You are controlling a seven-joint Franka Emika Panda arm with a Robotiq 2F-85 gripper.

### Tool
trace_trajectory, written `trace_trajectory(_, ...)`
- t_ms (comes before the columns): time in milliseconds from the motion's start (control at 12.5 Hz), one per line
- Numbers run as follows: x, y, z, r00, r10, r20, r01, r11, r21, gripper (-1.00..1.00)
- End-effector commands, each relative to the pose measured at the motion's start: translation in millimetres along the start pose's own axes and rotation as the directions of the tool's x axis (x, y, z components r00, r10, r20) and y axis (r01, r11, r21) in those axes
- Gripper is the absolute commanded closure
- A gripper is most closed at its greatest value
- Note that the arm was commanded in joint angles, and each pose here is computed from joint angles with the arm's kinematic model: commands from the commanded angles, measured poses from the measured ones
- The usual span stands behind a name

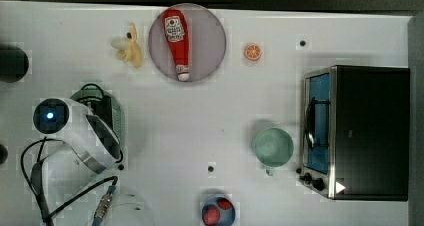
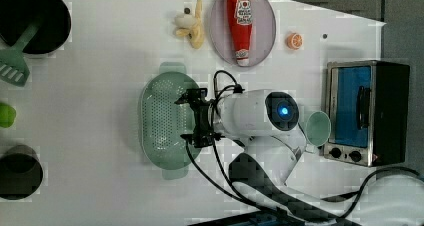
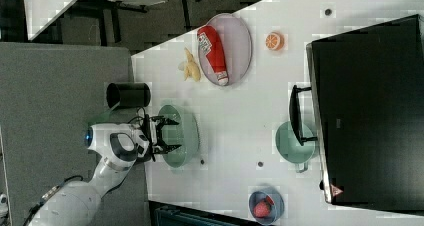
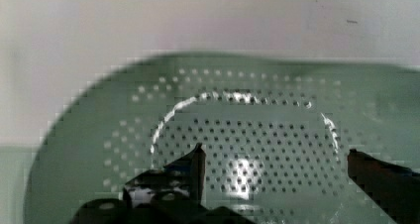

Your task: Drag strainer left to right.

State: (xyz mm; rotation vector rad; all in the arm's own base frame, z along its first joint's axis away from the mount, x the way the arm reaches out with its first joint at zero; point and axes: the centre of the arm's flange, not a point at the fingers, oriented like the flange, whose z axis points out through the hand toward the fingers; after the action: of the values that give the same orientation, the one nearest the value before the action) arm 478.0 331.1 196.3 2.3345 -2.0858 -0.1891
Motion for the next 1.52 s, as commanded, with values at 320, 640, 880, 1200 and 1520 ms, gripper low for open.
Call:
trace_trajectory(320,19,-8,29,0.997,0.071,-0.029,-0.07,0.997,0.033,-1.0)
trace_trajectory(640,30,-10,31,0.996,0.088,-0.033,-0.087,0.996,0.035,-1.0)
trace_trajectory(880,47,-16,31,0.992,0.118,-0.036,-0.116,0.992,0.038,-1.0)
trace_trajectory(1200,72,-16,29,0.989,0.141,-0.043,-0.14,0.99,0.032,-1.0)
trace_trajectory(1520,105,-8,23,0.993,0.105,-0.06,-0.104,0.994,0.023,-1.0)
